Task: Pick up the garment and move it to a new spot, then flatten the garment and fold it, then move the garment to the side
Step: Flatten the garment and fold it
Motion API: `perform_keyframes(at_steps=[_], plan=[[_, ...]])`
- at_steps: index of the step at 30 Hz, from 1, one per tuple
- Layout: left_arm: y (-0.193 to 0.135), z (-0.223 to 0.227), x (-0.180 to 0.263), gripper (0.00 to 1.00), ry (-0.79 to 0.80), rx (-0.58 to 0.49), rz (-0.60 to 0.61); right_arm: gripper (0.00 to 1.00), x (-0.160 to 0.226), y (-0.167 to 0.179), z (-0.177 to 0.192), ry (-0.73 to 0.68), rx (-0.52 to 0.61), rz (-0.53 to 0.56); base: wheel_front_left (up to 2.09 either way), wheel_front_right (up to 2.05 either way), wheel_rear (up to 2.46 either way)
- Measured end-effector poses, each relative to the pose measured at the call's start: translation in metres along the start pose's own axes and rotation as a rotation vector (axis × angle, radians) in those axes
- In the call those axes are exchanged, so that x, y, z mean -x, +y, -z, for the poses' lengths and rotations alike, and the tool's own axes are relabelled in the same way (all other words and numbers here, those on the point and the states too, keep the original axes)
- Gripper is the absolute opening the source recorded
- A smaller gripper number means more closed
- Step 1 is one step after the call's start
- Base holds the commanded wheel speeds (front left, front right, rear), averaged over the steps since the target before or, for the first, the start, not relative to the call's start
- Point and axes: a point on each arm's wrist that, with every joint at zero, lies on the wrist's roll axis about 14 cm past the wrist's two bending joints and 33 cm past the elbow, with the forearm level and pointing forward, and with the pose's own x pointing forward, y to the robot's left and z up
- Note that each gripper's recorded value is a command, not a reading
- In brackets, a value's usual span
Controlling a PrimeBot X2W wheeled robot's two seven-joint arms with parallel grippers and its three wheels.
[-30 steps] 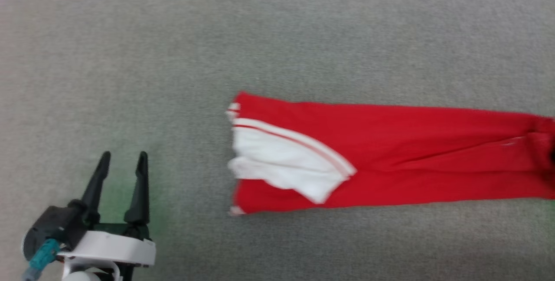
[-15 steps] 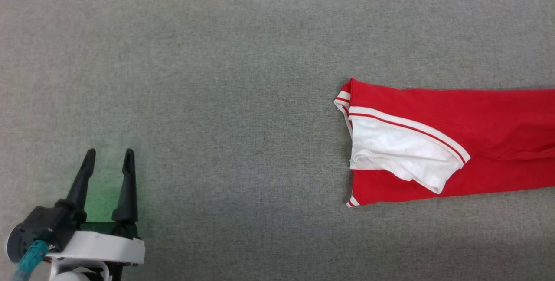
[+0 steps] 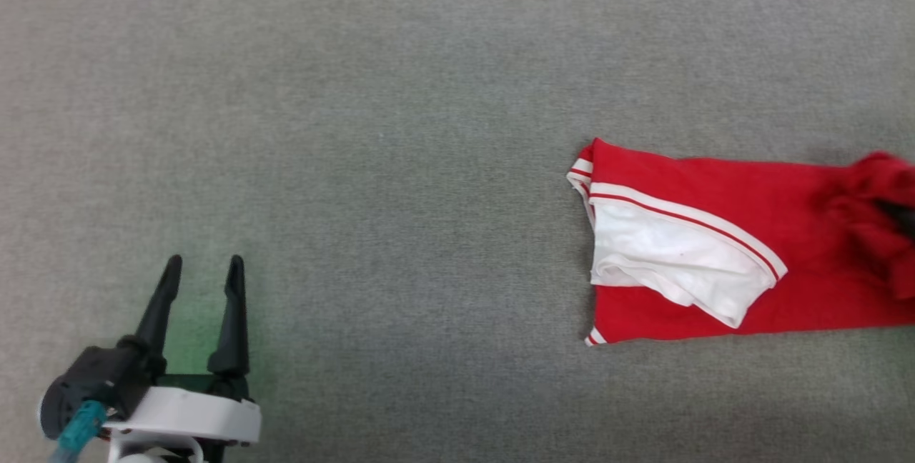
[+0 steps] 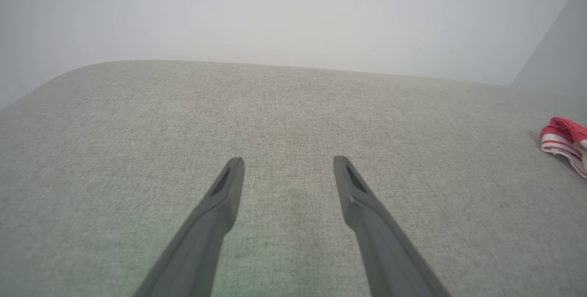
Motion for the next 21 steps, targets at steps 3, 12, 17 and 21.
perform_keyframes(at_steps=[3,12,17,21], plan=[[0.000,0.000,0.004,1.00,0.001,0.008,-0.007,0.00,-0.010,0.043,0.004,0.031,0.062,-0.116,0.00,0.00,0.00],[0.008,-0.004,0.015,1.00,-0.006,0.009,-0.050,0.00,-0.037,0.156,0.007,0.075,0.175,-0.402,0.00,0.00,0.00],[0.012,-0.008,0.017,1.00,-0.018,0.013,-0.072,0.00,-0.051,0.186,0.007,0.083,0.199,-0.463,0.00,0.00,0.00],[0.015,-0.008,0.020,1.00,-0.018,0.016,-0.087,0.00,-0.061,0.190,0.020,0.117,0.204,-0.464,0.00,0.00,0.00]])
